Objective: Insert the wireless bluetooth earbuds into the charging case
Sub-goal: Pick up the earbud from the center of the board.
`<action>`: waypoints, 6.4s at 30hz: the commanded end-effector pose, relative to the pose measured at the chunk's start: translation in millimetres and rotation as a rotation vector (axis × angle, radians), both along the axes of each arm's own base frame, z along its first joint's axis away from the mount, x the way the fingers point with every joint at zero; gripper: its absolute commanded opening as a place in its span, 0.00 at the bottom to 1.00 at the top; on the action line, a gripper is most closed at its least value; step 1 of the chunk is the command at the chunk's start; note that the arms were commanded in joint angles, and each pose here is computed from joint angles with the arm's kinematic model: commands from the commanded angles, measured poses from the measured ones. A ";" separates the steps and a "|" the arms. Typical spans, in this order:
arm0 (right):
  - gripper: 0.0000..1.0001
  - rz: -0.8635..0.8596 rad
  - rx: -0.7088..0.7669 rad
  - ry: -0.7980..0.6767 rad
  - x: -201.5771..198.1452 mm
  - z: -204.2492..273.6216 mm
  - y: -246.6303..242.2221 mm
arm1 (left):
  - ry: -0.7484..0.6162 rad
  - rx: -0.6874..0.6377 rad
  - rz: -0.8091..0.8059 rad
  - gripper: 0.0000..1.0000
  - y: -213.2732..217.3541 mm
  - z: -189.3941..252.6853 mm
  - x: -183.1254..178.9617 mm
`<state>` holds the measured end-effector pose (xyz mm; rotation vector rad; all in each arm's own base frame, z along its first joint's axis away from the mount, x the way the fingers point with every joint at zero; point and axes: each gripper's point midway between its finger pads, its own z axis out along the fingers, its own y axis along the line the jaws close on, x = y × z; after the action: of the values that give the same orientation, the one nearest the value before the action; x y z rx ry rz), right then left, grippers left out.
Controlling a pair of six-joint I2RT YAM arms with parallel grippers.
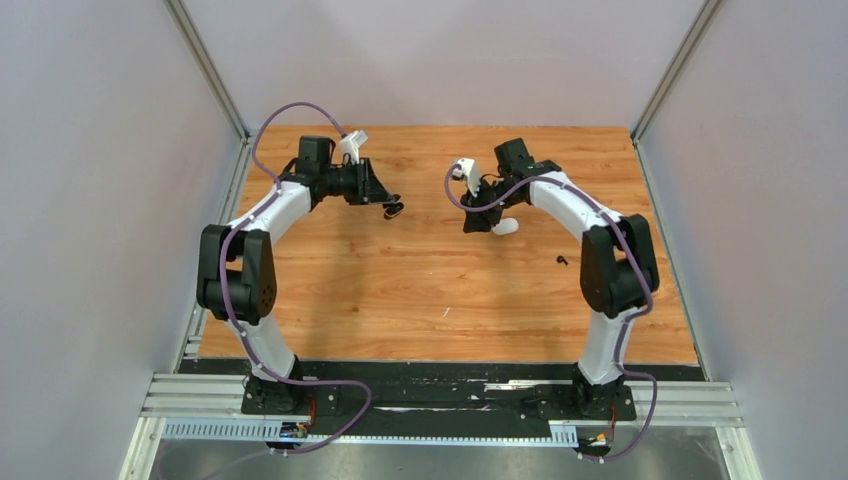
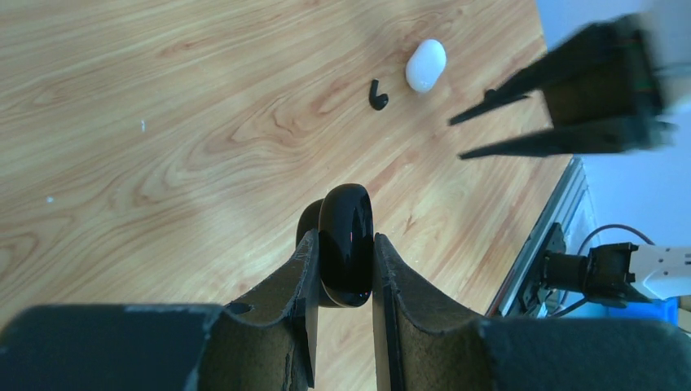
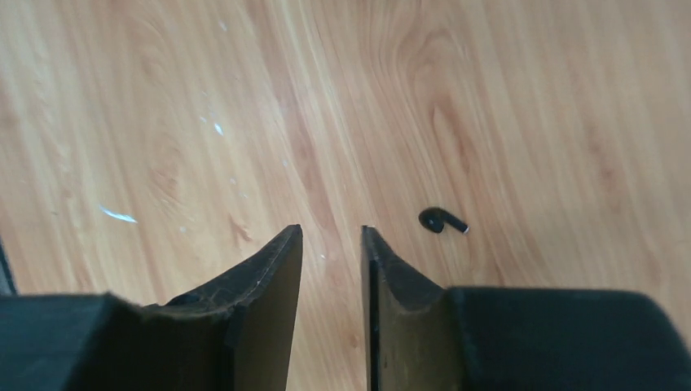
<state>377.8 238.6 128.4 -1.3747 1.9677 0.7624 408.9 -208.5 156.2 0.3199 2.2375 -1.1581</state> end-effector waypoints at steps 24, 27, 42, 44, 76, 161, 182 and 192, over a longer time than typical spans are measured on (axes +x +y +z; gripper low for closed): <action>0.34 0.017 -0.295 0.003 54.9 -97.5 -18.1 | -0.138 0.073 -0.076 0.00 15.8 44.7 -23.1; 0.30 0.003 -0.306 0.022 55.8 -104.8 -18.5 | -0.136 0.064 -0.069 0.00 15.2 44.7 -22.6; 0.02 -0.131 -0.112 0.445 -14.3 -45.3 16.8 | -0.121 0.043 -0.075 0.00 13.8 46.6 -32.3; 0.02 -0.071 -0.048 0.562 -40.4 -24.9 19.7 | -0.103 0.044 -0.084 0.00 14.0 45.1 -37.2; 0.34 -0.292 -0.270 0.821 -5.5 -104.3 -34.5 | -0.078 0.056 -0.104 0.00 15.9 40.3 -50.2; 1.00 0.000 0.331 0.584 -30.1 -42.9 -1.1 | -0.082 0.090 -0.111 0.00 19.3 39.1 -47.8; 0.57 0.104 0.287 0.143 10.7 27.2 3.0 | -0.089 0.077 -0.081 0.00 18.8 41.1 -44.1; 0.42 0.242 -0.236 -0.093 39.6 -64.2 -31.1 | -0.098 0.091 -0.080 0.00 20.7 40.0 -45.4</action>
<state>410.6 216.5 70.9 -1.5621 1.9333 0.7874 362.2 -189.6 180.3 0.4762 2.2732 -1.0789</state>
